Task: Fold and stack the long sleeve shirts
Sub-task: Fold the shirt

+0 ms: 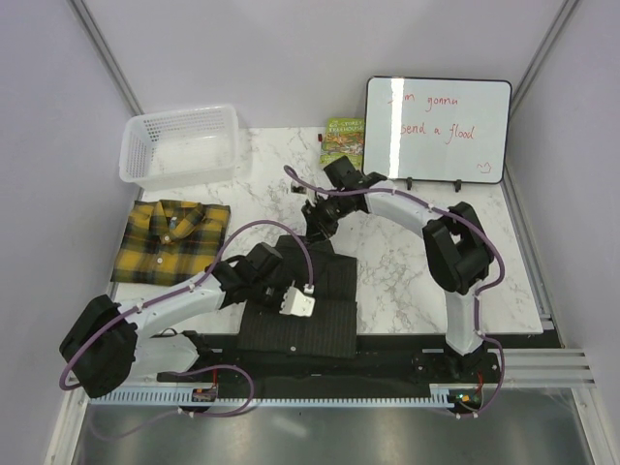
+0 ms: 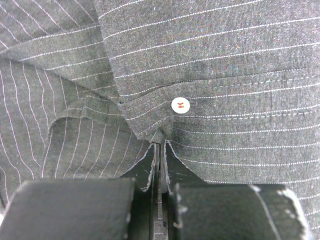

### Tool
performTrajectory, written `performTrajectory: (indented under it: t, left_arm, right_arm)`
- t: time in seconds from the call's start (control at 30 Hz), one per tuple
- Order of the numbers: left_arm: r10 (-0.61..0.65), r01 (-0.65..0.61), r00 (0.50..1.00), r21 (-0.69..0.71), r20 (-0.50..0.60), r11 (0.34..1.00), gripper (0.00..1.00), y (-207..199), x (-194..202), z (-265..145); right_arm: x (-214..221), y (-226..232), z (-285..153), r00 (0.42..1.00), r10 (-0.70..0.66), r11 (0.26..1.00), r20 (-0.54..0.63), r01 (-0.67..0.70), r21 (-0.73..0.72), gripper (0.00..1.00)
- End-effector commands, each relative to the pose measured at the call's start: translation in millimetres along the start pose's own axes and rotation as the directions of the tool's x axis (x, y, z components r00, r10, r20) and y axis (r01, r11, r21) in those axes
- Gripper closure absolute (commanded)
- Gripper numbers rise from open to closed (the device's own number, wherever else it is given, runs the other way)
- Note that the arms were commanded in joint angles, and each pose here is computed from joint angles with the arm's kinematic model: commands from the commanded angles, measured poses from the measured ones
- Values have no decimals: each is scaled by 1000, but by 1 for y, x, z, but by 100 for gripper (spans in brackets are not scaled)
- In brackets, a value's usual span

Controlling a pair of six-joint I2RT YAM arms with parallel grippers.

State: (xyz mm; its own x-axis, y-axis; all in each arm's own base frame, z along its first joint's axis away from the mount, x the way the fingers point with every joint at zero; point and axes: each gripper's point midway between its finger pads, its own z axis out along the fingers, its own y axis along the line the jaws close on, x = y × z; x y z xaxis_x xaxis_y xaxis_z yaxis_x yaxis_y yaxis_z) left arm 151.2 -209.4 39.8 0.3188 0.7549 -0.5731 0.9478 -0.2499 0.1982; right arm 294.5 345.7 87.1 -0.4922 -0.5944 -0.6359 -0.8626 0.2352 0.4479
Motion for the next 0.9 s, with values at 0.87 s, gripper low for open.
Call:
performTrajectory:
  t: [0.87]
  left_arm:
    - [-32, 45, 997, -198, 64, 979, 98, 116, -27, -43]
  right_arm:
    - [34, -64, 45, 992, -24, 1000, -123, 24, 3, 77]
